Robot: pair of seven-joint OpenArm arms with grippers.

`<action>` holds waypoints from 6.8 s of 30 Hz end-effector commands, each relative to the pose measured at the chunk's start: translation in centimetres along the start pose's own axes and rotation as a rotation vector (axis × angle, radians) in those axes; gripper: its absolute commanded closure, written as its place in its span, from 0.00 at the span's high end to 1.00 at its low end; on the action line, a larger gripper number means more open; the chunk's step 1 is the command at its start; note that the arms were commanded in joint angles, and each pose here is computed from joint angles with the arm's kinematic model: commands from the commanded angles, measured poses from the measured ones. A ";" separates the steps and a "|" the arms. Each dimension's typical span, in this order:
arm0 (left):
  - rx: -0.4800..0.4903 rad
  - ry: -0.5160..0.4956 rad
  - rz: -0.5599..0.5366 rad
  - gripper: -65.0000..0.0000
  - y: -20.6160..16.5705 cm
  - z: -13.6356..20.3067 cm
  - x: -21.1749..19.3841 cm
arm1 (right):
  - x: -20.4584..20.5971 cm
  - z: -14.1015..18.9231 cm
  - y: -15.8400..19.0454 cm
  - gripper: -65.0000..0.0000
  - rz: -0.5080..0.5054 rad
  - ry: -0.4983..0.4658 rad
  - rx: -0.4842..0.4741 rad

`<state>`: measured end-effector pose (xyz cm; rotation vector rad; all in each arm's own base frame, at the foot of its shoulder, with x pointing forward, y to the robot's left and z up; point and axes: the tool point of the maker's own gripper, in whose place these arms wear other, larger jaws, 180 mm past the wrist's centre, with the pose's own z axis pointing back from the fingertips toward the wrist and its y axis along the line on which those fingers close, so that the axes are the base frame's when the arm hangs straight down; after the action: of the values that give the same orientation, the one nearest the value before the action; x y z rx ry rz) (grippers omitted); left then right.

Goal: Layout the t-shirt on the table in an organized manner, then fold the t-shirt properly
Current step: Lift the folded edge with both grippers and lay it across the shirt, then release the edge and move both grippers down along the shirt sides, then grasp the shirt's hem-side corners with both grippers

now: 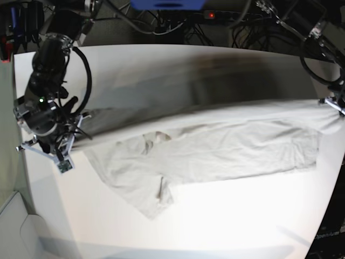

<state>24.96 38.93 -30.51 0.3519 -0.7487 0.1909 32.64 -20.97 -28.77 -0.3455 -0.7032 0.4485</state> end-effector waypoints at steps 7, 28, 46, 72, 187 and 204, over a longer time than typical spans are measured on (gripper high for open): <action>-0.009 -0.014 0.007 0.00 0.4 -0.9 0.9 | 0.6 0.3 -0.4 0.00 0.021 -0.026 -0.022; -0.017 0.154 -0.091 0.00 0.5 0.1 -6.3 | -10.9 1.2 6.2 0.00 0.096 0.174 0.140; -0.062 0.140 -0.149 0.00 -1.4 -0.6 -5.2 | -17.1 3.2 9.1 0.00 0.060 0.248 0.215; -0.021 0.274 -0.220 0.00 0.7 -1.9 -9.0 | -21.1 3.0 9.9 0.00 0.051 0.355 0.255; -0.207 -0.224 0.079 0.68 -6.5 -13.3 8.3 | 3.4 -17.8 5.4 0.05 -0.246 -0.152 0.441; -0.273 -0.193 0.252 0.68 -7.0 -17.4 4.8 | 2.5 -17.9 4.4 0.02 -0.238 -0.136 0.422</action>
<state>40.69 38.17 -42.16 -0.0011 -0.9717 0.2898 44.83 -17.49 -42.75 0.2096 -0.7602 0.3753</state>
